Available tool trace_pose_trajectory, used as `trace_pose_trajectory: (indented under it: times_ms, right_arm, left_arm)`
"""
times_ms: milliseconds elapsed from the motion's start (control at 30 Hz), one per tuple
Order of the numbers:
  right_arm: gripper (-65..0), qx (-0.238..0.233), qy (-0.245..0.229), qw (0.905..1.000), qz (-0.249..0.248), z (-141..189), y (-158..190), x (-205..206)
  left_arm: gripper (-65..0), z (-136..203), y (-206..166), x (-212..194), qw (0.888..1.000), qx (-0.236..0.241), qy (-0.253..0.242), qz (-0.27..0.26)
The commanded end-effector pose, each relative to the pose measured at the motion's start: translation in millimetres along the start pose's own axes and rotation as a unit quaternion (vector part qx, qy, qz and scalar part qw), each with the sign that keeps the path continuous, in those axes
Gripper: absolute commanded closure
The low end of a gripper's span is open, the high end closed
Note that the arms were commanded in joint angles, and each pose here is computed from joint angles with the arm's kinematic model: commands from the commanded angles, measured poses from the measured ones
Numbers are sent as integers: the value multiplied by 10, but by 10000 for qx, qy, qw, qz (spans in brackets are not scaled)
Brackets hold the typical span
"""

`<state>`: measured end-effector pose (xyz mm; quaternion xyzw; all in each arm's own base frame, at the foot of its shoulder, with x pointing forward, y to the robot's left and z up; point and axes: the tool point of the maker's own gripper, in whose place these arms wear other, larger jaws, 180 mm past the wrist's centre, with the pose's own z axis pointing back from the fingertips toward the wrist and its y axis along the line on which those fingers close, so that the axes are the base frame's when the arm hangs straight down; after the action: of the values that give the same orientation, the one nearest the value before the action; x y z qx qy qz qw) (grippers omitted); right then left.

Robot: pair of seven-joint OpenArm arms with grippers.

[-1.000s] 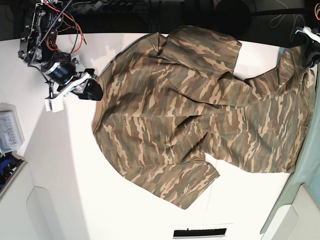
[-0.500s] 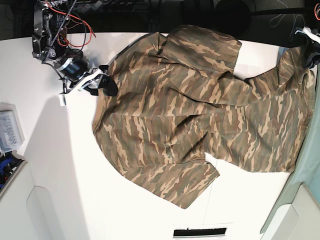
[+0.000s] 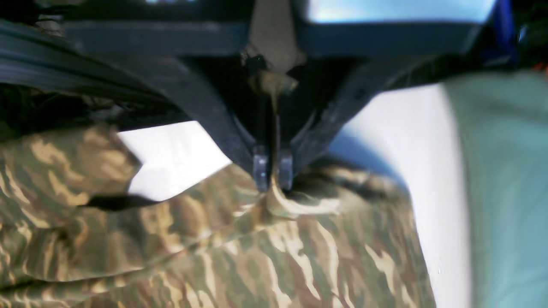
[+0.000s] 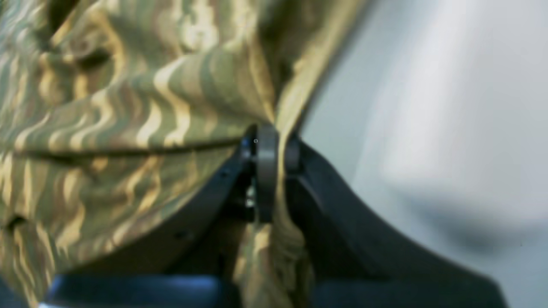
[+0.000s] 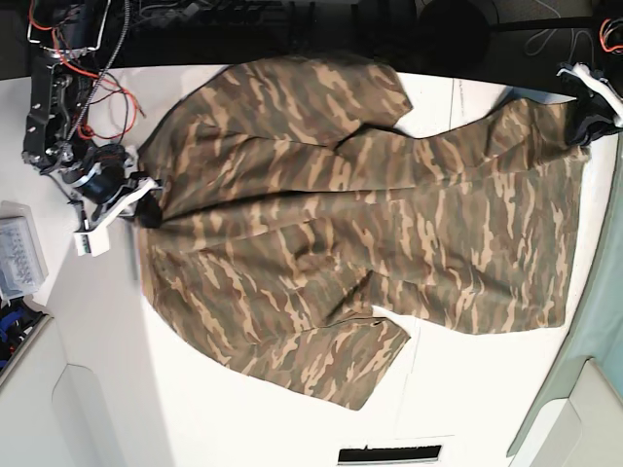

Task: Layout the t-shirt on the table in an organized manner, then fold the t-shirt properly
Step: 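Grasp the shirt hem with the right gripper and drag it outward, then lift the shirt edge with both grippers and fold it over lengthwise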

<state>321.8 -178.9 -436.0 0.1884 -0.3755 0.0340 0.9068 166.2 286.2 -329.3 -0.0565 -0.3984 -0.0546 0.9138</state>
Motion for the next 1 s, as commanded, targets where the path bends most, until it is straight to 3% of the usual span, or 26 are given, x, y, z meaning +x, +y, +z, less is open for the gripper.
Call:
trace_pose_trajectory:
  times_ms: [0,167,333,367,433,467,500,667,767,967]
  right_arm:
    - [0,-147,-322,9993,108,108,-169,262]
    - [0,-680,-593,9958,125,499,-726,514]
    - [0,-1009,-687,9924,180,754,-1027,651]
    - [-57,-1054,-639,9922,181,782,-1063,646]
    - [-260,-1206,-391,9919,60,826,-1149,565]
    - [-330,-1261,-228,9917,-30,850,-1185,503]
    - [-359,-1268,-82,9918,-141,880,-1207,436]
    - [-358,-1033,-31,9898,-976,1165,-1271,148]
    - [-358,-1128,27,9842,-1368,1391,-1361,-155]
    - [-358,-1025,528,9773,-1779,1603,-1231,-853]
  left_arm:
    - [0,-32,-88,105,9997,-180,-140,-99]
    - [0,-327,-592,76,9955,-891,-19,-331]
    - [0,-513,-936,45,9893,-1269,92,-718]
    - [0,-534,-968,39,9884,-1292,111,-790]
    - [0,-559,-980,32,9875,-1270,148,-923]
    - [0,-564,-968,25,9874,-1236,169,-972]
    - [0,-568,-952,22,9874,-1196,187,-1018]
    - [0,-592,-829,-1,9901,-860,278,-1078]
    - [0,-593,-821,-6,9899,-842,290,-1107]
    - [0,-593,-824,-5,9899,-847,287,-1101]
